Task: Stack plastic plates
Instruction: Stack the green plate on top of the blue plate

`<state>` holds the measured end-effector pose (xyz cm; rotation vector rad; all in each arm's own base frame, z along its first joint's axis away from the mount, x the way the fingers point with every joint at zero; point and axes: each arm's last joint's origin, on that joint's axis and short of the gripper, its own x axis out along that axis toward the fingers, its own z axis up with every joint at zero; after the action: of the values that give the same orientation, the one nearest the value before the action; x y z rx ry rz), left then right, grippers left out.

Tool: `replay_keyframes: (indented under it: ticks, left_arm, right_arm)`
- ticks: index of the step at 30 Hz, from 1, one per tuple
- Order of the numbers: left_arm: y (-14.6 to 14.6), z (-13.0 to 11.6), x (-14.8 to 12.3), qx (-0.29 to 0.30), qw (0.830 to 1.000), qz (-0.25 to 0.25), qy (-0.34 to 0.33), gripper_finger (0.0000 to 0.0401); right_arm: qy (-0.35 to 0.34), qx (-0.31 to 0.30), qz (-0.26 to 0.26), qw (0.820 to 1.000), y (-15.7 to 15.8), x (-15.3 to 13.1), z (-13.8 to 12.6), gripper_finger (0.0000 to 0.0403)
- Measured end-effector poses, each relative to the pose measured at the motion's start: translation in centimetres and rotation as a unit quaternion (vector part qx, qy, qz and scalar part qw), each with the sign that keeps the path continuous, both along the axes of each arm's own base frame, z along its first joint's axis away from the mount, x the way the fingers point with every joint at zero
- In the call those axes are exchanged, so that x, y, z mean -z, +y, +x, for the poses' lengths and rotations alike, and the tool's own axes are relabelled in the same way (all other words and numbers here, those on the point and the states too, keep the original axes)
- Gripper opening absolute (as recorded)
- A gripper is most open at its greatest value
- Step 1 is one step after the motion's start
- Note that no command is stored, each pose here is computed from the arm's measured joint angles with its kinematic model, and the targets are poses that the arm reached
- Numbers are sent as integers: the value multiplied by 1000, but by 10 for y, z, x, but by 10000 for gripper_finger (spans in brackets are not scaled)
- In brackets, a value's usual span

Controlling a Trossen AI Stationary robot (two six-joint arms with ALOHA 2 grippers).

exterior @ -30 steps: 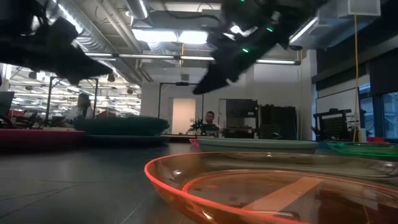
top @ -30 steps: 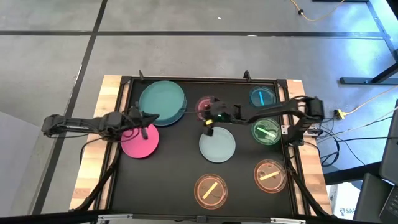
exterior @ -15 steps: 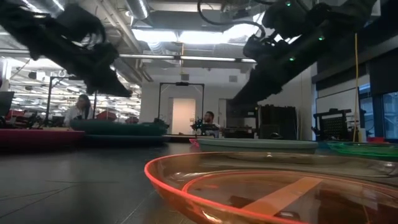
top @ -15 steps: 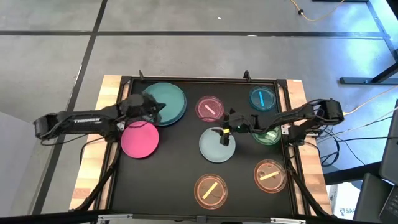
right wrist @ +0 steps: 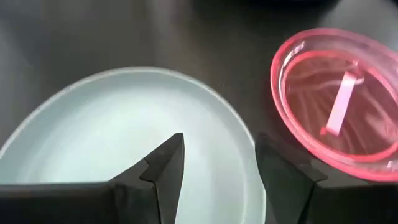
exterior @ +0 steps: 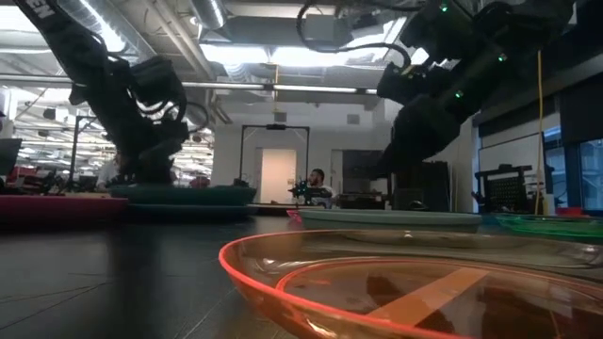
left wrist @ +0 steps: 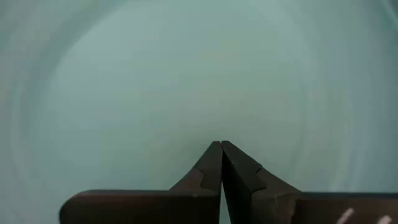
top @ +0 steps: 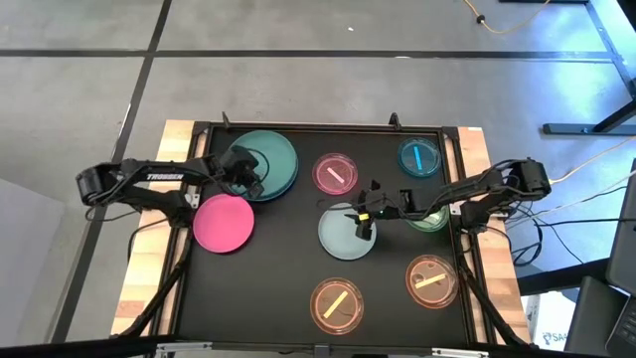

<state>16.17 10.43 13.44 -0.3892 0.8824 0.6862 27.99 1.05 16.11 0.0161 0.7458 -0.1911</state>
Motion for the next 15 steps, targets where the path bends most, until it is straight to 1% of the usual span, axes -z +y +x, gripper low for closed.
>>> replay_keyframes:
  ticks: [4,11,15]
  left_arm:
    - [-1,-2,2,-4,1000,-8,14,0]
    - [-2,-4,3,-9,1000,-15,23,0]
    - [-2,-1,-6,7,1000,-2,18,0]
  right_arm:
    - [19,3,1,1000,0,3,-3,188]
    - [19,2,-1,1000,0,3,-3,188]
    - [17,4,-4,1000,0,2,-2,188]
